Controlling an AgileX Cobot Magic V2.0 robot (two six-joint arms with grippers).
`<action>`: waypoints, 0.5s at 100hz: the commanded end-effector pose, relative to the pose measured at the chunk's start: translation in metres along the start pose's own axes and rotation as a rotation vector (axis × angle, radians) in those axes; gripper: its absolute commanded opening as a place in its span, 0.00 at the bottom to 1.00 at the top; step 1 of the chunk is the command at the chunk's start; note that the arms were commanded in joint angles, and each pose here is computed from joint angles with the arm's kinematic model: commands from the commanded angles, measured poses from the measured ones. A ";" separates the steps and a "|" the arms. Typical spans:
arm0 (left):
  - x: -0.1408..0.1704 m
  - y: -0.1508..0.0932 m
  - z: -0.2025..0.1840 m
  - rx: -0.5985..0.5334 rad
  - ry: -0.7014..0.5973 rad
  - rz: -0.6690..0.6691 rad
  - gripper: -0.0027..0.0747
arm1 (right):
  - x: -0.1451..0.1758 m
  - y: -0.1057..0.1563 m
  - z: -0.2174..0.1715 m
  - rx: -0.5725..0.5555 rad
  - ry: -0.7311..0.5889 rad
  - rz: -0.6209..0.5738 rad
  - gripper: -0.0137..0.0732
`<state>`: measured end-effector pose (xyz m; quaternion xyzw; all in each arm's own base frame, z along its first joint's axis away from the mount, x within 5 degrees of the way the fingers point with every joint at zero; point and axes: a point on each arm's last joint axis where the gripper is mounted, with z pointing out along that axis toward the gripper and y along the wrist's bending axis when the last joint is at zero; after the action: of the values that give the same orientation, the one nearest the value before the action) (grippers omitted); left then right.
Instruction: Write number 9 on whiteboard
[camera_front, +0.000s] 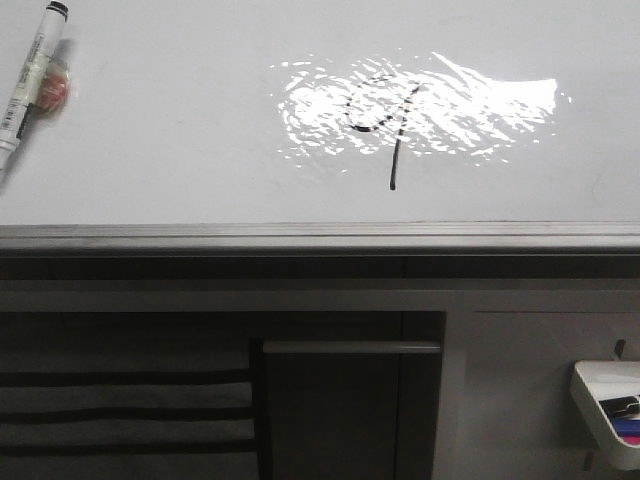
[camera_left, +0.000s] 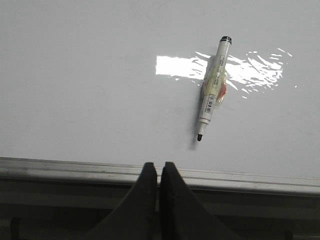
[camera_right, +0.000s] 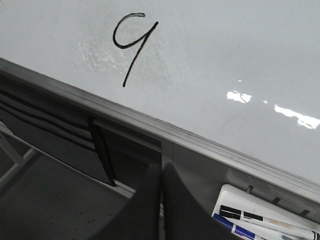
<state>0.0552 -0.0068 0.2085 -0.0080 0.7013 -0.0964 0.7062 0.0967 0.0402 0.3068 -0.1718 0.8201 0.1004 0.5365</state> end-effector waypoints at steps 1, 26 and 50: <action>0.000 0.000 -0.001 0.016 -0.097 -0.007 0.01 | -0.014 -0.001 -0.004 0.009 -0.094 0.000 0.07; -0.002 0.000 -0.001 0.011 -0.120 0.094 0.01 | -0.014 -0.001 -0.004 0.009 -0.094 0.000 0.07; -0.002 0.000 -0.001 0.011 -0.124 0.042 0.01 | -0.014 -0.001 -0.004 0.009 -0.094 0.000 0.07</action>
<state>0.0550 -0.0073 0.2127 0.0130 0.6848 -0.0811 0.7241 0.0967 0.0402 0.3068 -0.1718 0.8201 0.1006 0.5364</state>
